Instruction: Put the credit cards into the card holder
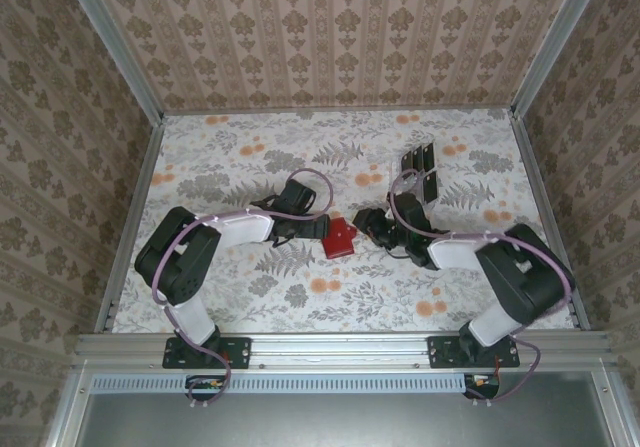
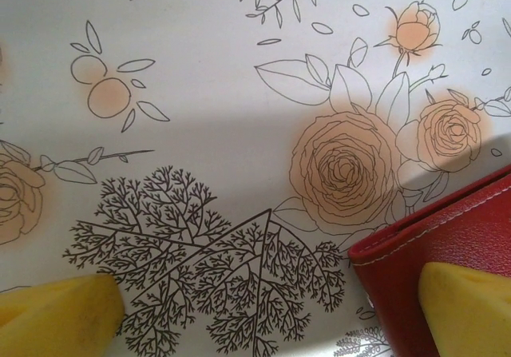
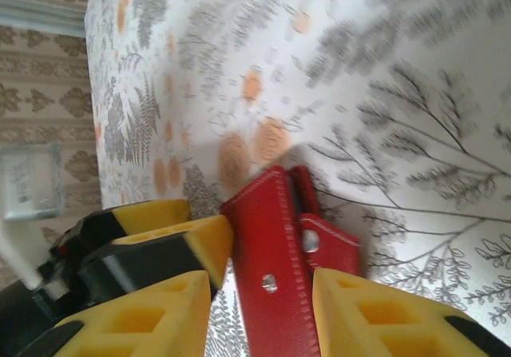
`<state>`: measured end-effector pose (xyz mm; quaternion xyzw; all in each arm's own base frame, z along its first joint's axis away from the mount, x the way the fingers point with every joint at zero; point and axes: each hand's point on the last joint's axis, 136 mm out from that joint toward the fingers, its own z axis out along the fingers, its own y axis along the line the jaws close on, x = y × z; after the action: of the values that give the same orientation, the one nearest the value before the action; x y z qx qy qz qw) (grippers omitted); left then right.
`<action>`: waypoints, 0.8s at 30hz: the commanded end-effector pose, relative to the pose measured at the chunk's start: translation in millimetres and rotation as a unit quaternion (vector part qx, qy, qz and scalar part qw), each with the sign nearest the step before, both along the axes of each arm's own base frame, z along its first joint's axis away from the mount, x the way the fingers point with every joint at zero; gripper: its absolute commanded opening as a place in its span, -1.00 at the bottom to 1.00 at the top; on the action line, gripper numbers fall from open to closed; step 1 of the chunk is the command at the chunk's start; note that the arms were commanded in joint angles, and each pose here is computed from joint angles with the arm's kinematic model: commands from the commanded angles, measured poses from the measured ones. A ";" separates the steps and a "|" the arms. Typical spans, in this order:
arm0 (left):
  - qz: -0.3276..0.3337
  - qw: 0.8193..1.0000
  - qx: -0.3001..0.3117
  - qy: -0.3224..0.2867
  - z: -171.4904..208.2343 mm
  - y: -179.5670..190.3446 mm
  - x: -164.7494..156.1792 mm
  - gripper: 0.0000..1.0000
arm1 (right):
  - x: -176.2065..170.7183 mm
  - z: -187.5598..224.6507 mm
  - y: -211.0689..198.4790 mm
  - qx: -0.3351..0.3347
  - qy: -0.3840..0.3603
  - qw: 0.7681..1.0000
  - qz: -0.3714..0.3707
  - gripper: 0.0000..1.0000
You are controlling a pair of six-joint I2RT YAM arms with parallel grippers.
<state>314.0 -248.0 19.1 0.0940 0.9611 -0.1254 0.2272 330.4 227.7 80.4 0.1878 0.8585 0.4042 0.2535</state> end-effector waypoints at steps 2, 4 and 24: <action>-0.009 0.996 0.054 0.073 -55.9 22.3 -25.4 1.00 | -8.4 -3.1 -29.2 -0.161 0.013 0.987 0.022 -0.17; -0.010 0.996 0.057 0.075 -57.9 23.1 -25.8 1.00 | -8.3 -4.6 -28.4 -0.177 0.022 0.984 0.030 -0.15; -0.012 0.994 0.067 0.082 -65.1 26.5 -29.2 1.00 | -5.4 -52.1 12.9 -0.279 0.066 0.952 0.110 -0.65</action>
<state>314.1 -247.4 16.6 0.0951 0.9623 -0.1195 0.2249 328.5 248.9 38.1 0.0484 0.9571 0.1991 0.2048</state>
